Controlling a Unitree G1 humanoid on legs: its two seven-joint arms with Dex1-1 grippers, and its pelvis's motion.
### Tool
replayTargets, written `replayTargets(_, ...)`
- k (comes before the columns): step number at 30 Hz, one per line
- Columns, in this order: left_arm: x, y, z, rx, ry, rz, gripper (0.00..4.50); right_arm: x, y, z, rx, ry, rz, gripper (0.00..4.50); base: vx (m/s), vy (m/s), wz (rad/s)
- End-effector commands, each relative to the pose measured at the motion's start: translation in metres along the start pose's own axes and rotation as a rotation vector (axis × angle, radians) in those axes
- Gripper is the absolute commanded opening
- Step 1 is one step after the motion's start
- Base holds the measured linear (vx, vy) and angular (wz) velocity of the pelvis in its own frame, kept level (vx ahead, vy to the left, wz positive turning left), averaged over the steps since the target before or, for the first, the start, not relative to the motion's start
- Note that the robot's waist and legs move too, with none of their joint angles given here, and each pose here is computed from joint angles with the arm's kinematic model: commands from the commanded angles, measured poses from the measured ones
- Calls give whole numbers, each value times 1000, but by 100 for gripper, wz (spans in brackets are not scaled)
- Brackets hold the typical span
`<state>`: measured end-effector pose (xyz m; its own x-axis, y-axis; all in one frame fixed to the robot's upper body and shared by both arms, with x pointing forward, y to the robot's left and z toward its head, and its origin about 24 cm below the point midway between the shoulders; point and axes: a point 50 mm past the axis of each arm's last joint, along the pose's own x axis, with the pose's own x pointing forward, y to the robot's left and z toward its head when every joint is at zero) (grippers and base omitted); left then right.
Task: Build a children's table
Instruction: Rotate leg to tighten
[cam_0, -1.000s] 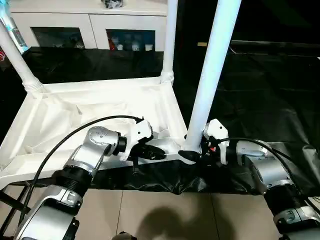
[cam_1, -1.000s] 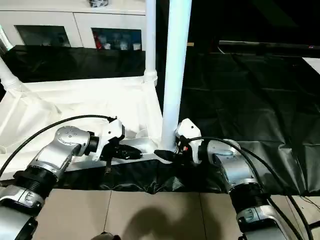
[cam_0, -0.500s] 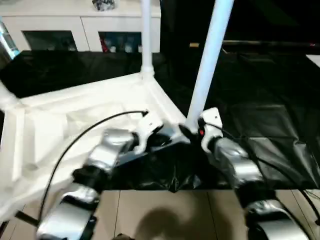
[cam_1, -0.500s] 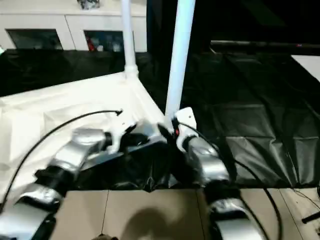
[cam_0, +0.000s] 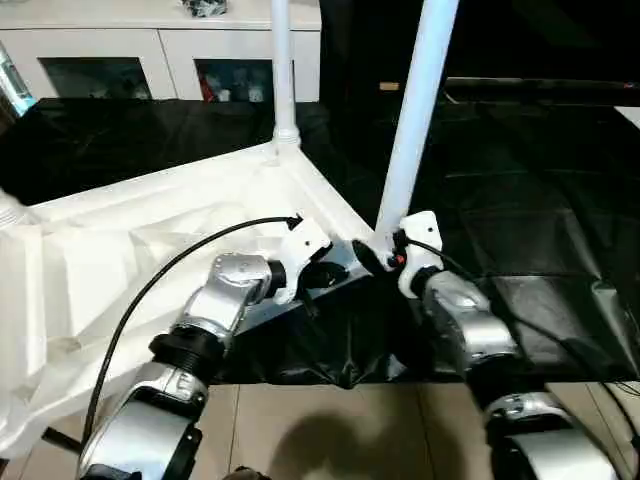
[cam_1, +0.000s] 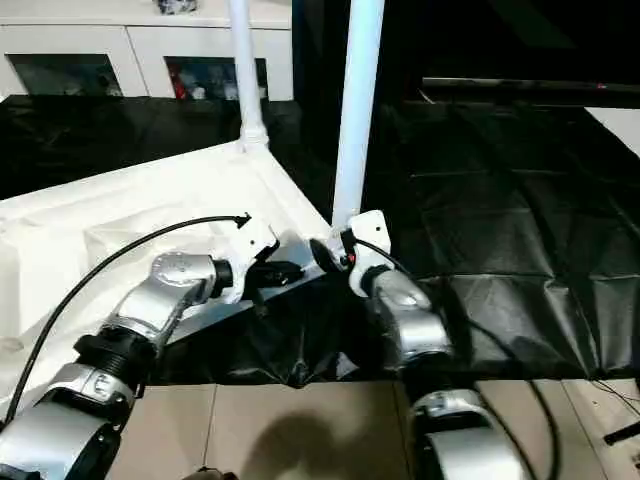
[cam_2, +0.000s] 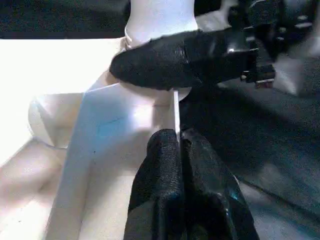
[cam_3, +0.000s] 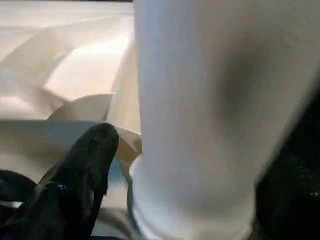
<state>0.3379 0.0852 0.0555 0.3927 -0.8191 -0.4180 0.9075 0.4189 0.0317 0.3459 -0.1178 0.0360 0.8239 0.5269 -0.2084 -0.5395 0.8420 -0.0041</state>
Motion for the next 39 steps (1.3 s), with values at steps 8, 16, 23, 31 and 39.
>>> replayTargets(8,-9,-6,9,129,-15,-215,0,-19,8,0,-155,62,418,366,0,0,0)
replayTargets(16,-21,-6,0,125,20,-313,0,-35,9,1,-165,87,605,316,0,0,0)
replayTargets(23,-26,-6,-3,118,36,-360,0,-42,11,0,-180,116,695,269,0,0,0)
replayTargets(31,-22,-3,-3,124,42,-300,0,-41,20,-7,-137,121,684,266,0,0,0)
replayTargets(39,4,-5,15,78,-36,-95,0,-1,9,-6,30,42,56,266,0,0,0)
